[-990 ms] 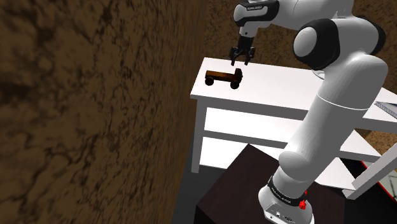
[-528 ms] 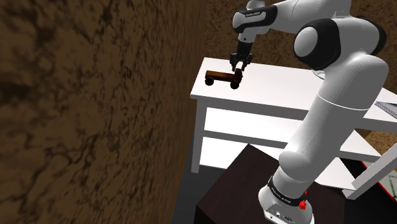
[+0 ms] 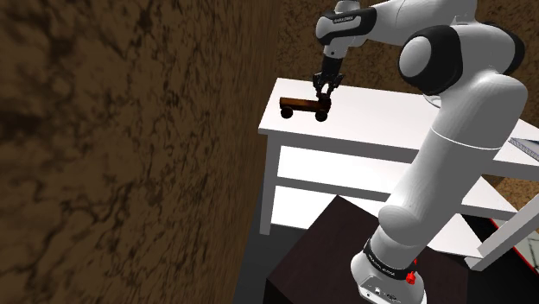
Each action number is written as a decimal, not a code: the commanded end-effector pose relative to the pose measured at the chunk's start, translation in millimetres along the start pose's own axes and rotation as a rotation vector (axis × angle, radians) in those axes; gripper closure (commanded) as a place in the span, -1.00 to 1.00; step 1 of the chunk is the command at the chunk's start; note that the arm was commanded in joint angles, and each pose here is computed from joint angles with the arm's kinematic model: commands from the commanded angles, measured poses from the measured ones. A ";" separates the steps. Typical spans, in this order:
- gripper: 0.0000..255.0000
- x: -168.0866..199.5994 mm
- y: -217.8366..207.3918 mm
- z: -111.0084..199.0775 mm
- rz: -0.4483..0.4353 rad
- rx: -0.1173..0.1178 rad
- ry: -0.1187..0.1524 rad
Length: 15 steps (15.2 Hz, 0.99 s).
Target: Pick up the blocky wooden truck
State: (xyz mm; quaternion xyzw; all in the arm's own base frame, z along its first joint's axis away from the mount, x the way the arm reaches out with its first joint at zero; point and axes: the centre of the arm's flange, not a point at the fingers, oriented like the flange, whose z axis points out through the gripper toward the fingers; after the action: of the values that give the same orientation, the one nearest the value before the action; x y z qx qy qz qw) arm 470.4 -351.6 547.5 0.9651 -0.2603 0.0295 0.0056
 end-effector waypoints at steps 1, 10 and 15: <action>1.00 0.4 -0.7 0.7 0.000 0.000 -0.001; 1.00 3.2 -0.9 -46.7 0.000 0.000 -0.001; 1.00 4.8 -1.0 -73.1 0.000 0.000 -0.001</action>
State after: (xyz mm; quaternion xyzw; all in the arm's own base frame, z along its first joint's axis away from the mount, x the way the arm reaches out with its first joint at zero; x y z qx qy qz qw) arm 471.7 -352.5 613.8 0.9651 -0.2604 0.0285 0.0054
